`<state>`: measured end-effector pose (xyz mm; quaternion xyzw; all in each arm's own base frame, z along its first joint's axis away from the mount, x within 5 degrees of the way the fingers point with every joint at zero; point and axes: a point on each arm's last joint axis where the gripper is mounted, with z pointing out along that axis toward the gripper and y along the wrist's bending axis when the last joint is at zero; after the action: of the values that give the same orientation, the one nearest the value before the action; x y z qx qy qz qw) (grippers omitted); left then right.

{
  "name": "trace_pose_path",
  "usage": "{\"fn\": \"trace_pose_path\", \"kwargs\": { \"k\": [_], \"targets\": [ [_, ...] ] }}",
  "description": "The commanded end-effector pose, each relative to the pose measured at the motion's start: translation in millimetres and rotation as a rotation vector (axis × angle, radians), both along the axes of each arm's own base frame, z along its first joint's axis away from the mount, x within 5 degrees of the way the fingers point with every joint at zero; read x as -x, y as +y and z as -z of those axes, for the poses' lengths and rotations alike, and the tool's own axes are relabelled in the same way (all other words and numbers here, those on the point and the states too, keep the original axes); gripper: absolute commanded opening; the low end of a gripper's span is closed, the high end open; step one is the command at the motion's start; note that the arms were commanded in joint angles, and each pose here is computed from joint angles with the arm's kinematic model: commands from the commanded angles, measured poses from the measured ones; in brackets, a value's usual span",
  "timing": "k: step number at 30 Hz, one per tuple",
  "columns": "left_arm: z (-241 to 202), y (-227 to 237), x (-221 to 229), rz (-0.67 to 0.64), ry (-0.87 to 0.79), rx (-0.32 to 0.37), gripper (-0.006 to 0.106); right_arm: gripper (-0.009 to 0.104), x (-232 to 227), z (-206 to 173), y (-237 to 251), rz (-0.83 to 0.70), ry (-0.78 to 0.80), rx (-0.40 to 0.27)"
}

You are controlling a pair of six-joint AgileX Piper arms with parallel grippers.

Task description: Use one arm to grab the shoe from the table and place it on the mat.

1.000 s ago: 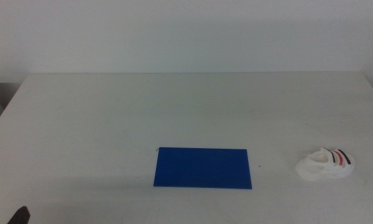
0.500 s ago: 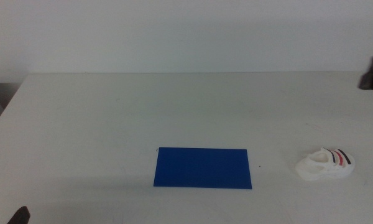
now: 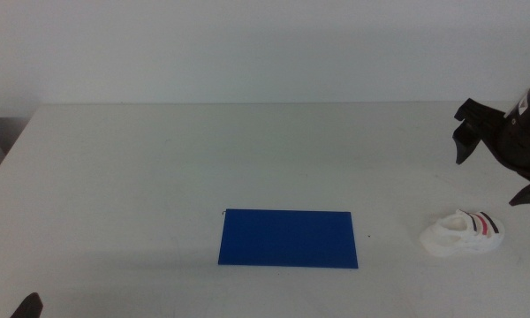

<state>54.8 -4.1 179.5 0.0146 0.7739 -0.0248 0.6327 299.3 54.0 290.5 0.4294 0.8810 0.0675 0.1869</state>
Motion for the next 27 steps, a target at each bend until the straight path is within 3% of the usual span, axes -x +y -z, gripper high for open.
{"fn": "trace_pose_path", "kwargs": {
  "k": [1, 8, 17, 27],
  "targets": [
    [-6, 0, -1, -0.004, -0.086, 0.015, 0.094, 0.090, 1, -19, -2, 0.037, -0.070, -0.008],
    [-6, 0, -1, -0.004, -0.086, 0.015, 0.094, 0.090, 1, -19, -2, 0.043, -0.078, -0.003],
    [-6, 0, -1, -0.004, -0.086, 0.015, 0.094, 0.090, -1, -21, -10, 0.026, -0.101, 0.093],
    [-6, 0, -1, -0.004, -0.086, 0.015, 0.094, 0.090, 0, -6, -5, 0.408, 0.006, -0.100]
  ]
}}
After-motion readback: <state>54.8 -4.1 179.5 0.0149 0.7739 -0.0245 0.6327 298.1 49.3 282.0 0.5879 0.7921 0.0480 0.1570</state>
